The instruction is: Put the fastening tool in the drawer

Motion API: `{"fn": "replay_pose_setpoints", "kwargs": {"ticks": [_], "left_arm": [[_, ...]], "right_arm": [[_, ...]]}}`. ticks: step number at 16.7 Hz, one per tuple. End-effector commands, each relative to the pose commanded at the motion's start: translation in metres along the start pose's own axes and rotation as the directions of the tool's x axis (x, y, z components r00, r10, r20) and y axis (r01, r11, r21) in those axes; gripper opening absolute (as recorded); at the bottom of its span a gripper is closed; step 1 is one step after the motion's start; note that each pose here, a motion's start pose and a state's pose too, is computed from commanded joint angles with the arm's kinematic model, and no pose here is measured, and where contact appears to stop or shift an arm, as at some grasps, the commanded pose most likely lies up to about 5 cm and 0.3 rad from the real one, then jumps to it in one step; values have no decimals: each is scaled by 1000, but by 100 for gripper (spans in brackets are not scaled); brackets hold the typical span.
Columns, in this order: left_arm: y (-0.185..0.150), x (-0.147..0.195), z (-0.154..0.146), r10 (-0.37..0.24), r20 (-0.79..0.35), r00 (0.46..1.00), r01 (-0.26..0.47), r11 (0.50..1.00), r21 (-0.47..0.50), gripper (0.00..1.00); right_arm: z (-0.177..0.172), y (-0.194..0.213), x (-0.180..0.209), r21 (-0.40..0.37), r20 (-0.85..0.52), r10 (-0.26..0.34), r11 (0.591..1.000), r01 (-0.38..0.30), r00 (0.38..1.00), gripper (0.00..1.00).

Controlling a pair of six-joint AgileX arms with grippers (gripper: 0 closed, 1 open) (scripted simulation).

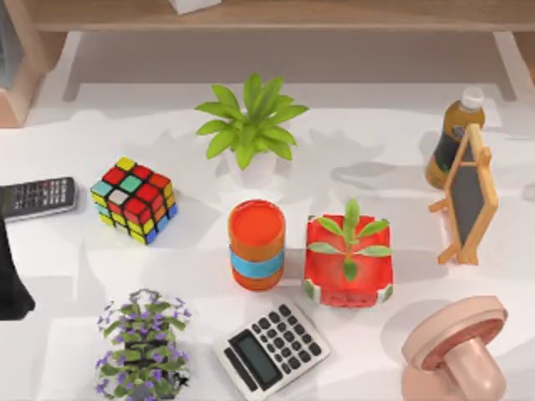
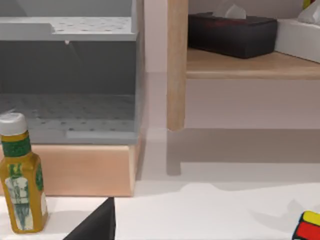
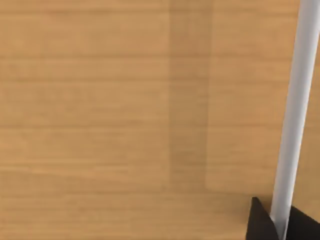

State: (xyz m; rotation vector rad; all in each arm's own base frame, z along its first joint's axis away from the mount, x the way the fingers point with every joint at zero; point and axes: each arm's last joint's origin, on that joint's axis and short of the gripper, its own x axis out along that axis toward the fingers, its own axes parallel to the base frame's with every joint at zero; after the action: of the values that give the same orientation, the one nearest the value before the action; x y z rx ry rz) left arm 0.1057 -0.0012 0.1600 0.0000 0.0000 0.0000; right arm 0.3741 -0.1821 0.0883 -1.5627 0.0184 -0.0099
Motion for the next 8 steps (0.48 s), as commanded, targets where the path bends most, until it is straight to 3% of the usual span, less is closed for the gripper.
{"fn": "replay_pose_setpoints", "kwargs": {"ticks": [4, 8], "left_arm": [[0, 0, 0, 0, 0, 1000, 0, 1000, 0, 100], [0, 0, 0, 0, 0, 1000, 0, 1000, 0, 100]], "right_arm": [[-3, 2, 7, 2, -6, 7, 1000, -7, 1000, 0], [-5, 0, 43, 6, -9, -3, 1000, 3, 1000, 0]]}}
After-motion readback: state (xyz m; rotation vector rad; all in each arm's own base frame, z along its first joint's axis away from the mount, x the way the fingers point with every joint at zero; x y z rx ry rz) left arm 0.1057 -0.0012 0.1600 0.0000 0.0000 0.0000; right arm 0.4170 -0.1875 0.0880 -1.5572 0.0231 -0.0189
